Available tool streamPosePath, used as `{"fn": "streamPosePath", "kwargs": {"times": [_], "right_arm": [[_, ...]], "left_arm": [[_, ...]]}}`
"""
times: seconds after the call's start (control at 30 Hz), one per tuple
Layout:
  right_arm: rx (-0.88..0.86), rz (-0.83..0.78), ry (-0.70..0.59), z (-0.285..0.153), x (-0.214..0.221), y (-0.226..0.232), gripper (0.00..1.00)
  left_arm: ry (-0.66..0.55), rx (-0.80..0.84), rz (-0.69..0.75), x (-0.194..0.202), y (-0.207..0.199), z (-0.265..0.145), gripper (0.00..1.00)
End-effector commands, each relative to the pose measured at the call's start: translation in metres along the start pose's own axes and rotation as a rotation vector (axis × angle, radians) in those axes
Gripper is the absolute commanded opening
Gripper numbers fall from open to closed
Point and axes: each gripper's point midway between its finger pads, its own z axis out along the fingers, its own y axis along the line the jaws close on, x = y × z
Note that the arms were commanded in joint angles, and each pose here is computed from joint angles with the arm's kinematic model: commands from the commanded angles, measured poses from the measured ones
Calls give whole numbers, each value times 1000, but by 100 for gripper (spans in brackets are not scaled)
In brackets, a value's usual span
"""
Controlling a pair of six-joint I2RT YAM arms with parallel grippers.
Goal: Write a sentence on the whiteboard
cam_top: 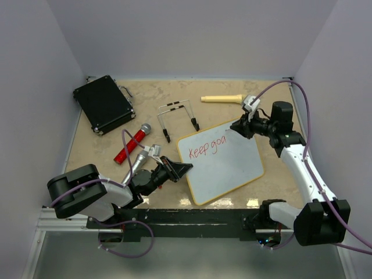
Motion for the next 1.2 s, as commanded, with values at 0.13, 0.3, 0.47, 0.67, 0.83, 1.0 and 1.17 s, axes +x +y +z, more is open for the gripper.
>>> {"fn": "streamPosePath", "kwargs": {"times": [0.13, 0.3, 0.47, 0.67, 0.83, 1.0, 1.17], "right_arm": [[23, -26, -5, 0, -8, -10, 0], [-14, -34, 38, -1, 4, -4, 0], [-52, -24, 84, -4, 17, 7, 0], [-65, -29, 139, -10, 32, 13, 0], [0, -42, 132, -13, 25, 3, 0], [34, -67, 49, -22, -10, 2, 0], [43, -81, 3, -27, -25, 5, 0]], "left_arm": [[-21, 71, 81, -7, -12, -1, 0], [-22, 72, 81, -7, -13, 0, 0], [-19, 69, 80, -6, -11, 0, 0], [-20, 68, 80, -6, -11, 0, 0], [-18, 65, 79, -5, -10, 0, 0], [-16, 59, 76, -4, -8, 0, 0], [-15, 56, 78, -4, -7, -1, 0]]}}
